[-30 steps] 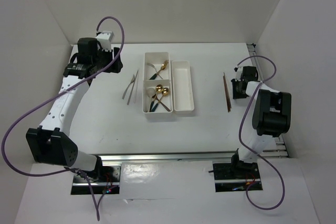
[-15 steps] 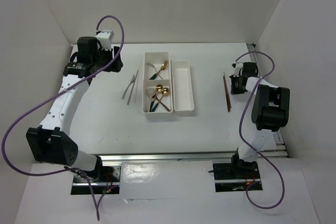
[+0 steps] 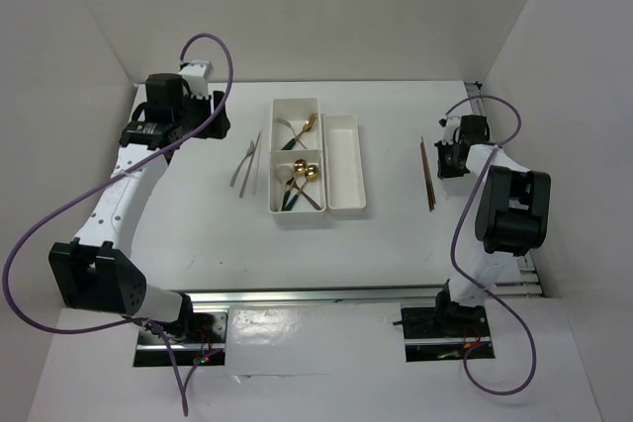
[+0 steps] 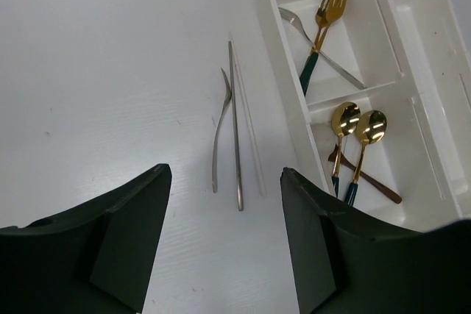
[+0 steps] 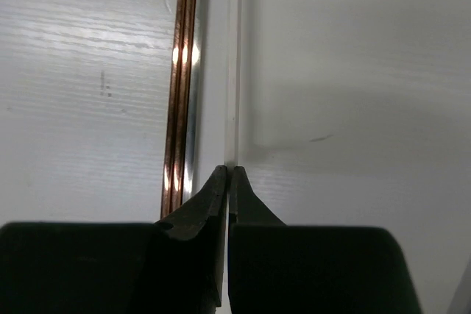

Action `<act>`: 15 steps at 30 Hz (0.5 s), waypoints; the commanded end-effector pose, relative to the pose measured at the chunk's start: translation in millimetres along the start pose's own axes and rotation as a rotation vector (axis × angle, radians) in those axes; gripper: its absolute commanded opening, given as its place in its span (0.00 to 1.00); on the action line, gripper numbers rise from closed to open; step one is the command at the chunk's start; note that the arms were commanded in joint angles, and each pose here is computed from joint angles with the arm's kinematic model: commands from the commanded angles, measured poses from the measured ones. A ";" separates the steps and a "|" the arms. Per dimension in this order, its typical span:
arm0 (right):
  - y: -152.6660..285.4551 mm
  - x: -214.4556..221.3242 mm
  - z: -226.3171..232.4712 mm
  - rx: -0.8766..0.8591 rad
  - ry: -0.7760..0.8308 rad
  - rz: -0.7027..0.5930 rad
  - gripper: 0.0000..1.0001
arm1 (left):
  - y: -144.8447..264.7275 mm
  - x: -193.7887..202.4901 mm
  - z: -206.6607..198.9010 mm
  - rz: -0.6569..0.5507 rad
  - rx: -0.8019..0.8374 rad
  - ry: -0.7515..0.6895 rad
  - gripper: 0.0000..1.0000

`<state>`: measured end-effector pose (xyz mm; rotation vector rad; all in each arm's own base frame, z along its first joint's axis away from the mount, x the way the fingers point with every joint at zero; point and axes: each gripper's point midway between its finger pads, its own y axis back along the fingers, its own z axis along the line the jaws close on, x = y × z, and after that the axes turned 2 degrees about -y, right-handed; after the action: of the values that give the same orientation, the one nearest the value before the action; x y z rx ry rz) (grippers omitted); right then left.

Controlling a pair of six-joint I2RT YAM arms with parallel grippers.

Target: Sort the eating utensils into containers

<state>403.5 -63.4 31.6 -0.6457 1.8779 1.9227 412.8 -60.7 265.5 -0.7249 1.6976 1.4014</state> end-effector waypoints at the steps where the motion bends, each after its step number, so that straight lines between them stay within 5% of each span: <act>1: 60.4 -79.5 -1.9 0.007 -0.028 -0.216 0.00 | 14.8 -8.2 3.0 -0.067 -0.028 0.029 0.75; 5: 87.2 -124.4 32.1 -0.094 -0.057 -0.301 0.00 | 21.2 -2.9 5.0 -0.074 -0.046 0.029 0.75; 10: 114.7 -160.2 144.4 -0.353 -0.134 -0.341 0.00 | 30.1 -1.9 11.9 -0.088 -0.094 0.029 0.75; 15: 126.7 -161.3 242.7 -0.532 -0.150 -0.304 0.00 | 44.7 -5.8 38.1 -0.099 -0.248 0.008 0.87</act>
<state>460.0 130.2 205.8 -0.9269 1.2603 2.0764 389.8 -37.0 267.6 -0.8299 1.6101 1.4975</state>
